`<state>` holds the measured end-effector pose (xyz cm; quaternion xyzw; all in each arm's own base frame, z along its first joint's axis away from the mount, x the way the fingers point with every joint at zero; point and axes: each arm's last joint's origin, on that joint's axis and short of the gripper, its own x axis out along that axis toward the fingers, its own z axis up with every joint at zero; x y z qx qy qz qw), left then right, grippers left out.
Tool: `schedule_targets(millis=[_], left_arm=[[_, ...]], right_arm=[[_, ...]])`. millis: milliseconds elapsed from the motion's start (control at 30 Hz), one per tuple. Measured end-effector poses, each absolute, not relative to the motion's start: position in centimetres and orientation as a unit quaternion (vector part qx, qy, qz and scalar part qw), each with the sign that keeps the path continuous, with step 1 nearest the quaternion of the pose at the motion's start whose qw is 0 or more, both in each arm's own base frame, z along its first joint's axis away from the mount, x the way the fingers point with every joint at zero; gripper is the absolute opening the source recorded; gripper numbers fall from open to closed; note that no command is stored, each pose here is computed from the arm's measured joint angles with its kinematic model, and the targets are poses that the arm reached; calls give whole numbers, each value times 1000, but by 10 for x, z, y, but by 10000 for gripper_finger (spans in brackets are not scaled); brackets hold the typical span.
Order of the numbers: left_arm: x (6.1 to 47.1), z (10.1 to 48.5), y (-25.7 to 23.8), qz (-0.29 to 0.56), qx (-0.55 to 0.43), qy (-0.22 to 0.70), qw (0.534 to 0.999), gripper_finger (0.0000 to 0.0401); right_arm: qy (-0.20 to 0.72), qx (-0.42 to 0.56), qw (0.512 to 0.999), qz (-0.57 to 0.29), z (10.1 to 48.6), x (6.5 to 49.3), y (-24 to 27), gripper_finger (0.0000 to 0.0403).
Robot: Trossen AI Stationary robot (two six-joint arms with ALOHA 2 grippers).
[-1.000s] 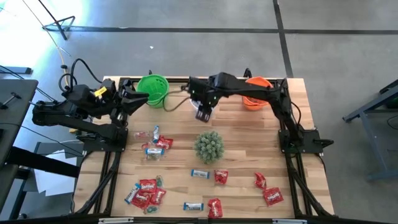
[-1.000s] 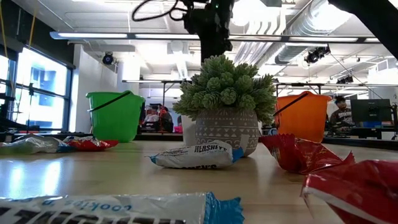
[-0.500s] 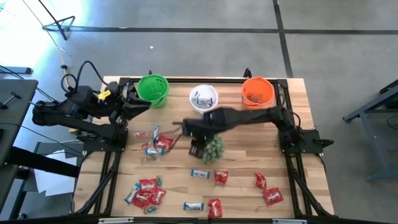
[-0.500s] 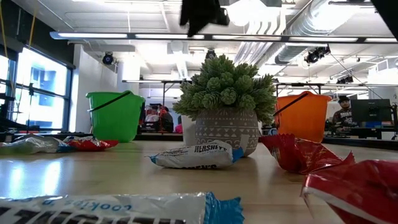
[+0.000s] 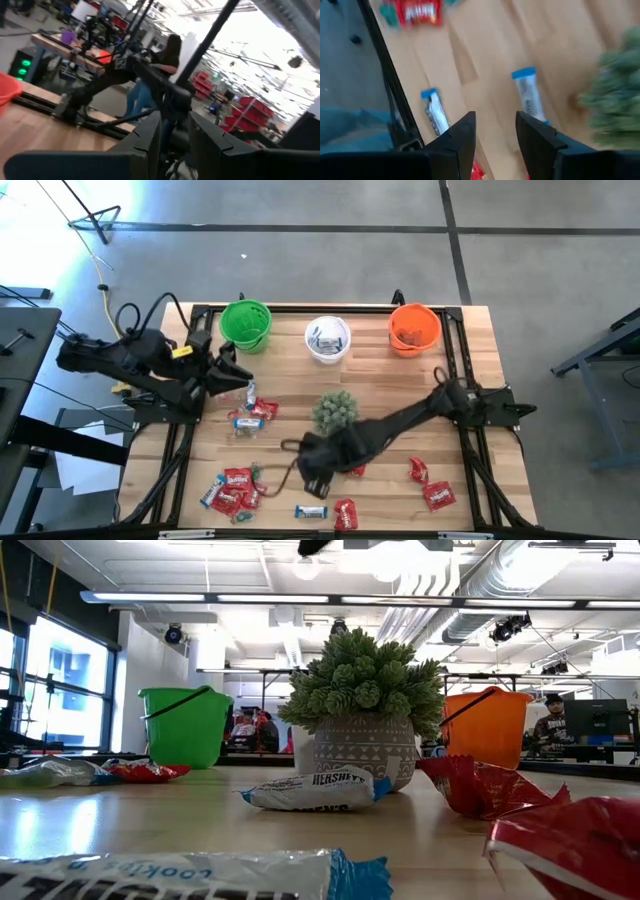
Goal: Sort candy
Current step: Put the white chocolate bars into the white bucket
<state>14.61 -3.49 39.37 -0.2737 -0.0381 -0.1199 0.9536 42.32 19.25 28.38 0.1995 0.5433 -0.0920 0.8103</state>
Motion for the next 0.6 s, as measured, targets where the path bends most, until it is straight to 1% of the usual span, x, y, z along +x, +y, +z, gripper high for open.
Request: schedule_targets(millis=[133,233,400,500,600], left_arm=[[146,396,-41,-142,-276,-44,950,82],[146,397,-45,-154,-278,-48,947,82],[144,398,-48,-165,-290,-51,941,82],[144,398,-49,-162,-297,-50,940,82],[144,398,-49,-155,-299,-52,940,82]], right_arm=[[567,184,799,-85,258,427,210,132],[593,189,780,-68,242,430,214,132],[628,220,747,12,227,437,222,132],[624,230,745,50,224,441,227,132],[614,228,753,66,223,444,229,132]])
